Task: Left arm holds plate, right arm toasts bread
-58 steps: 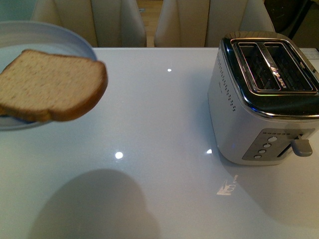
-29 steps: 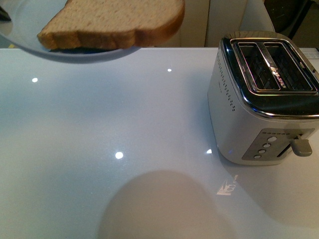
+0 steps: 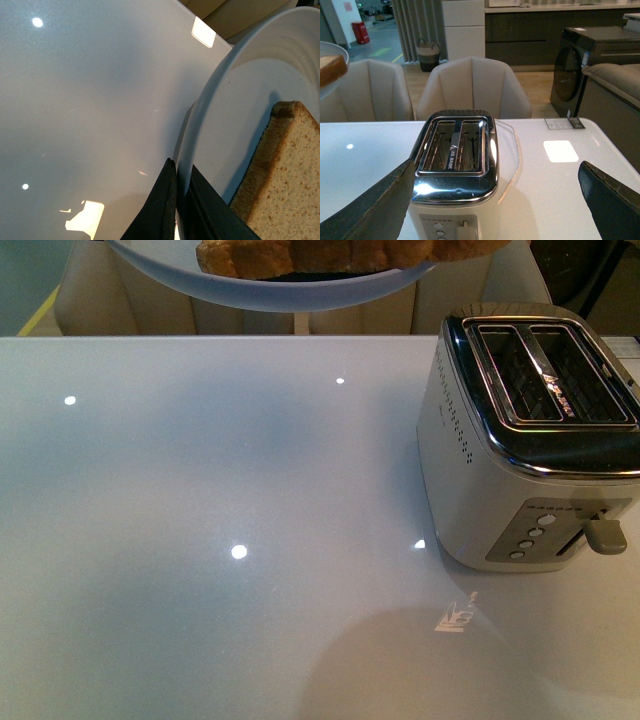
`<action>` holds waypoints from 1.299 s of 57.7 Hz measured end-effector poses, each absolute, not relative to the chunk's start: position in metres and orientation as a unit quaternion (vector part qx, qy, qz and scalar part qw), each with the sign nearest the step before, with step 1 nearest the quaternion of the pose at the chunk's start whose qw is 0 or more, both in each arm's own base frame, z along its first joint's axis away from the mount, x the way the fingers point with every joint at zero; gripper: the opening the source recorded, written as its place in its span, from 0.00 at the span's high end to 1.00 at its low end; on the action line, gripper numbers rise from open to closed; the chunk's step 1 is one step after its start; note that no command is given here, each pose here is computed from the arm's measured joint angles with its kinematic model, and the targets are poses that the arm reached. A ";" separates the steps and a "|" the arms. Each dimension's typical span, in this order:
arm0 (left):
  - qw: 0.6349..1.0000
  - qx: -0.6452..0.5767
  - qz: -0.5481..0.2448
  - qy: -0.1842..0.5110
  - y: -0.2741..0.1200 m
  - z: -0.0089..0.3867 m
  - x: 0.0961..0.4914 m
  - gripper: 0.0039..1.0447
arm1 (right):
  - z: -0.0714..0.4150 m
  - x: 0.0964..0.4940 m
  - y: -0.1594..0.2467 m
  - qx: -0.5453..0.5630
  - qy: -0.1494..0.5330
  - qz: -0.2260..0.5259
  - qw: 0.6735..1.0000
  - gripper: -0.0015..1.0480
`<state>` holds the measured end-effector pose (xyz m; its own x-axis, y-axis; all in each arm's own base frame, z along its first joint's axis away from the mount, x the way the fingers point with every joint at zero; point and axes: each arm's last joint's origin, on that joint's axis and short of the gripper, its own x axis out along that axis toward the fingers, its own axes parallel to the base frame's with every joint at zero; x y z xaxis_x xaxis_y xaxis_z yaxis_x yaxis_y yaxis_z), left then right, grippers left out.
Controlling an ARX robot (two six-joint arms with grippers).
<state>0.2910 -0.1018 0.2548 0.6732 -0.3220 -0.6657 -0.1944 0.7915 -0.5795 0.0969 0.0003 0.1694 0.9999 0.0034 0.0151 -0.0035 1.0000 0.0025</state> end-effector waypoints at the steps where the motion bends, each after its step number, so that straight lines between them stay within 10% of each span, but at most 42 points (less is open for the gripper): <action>1: 0.856 -0.321 -0.038 0.403 -0.102 0.255 0.291 0.97 | 0.169 0.097 0.000 0.001 -0.008 0.002 1.000 0.09; 30: 0.856 -0.322 -0.036 0.403 -0.103 0.255 0.291 0.97 | 0.169 0.097 0.000 0.004 -0.002 0.005 1.000 0.09; 41: 0.856 -0.322 -0.038 0.402 -0.103 0.256 0.290 0.97 | 0.161 0.107 0.004 0.169 0.262 0.029 0.950 0.09; 75: 0.857 -0.322 -0.036 0.401 -0.103 0.256 0.290 0.97 | 0.219 0.231 0.054 0.400 0.234 0.150 0.873 0.09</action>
<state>0.2899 -0.1031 0.2559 0.6762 -0.3207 -0.6632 -0.1957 0.7897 -0.5814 0.2310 0.0545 0.2194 0.8456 0.4492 -0.2884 -0.0747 0.6346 0.7693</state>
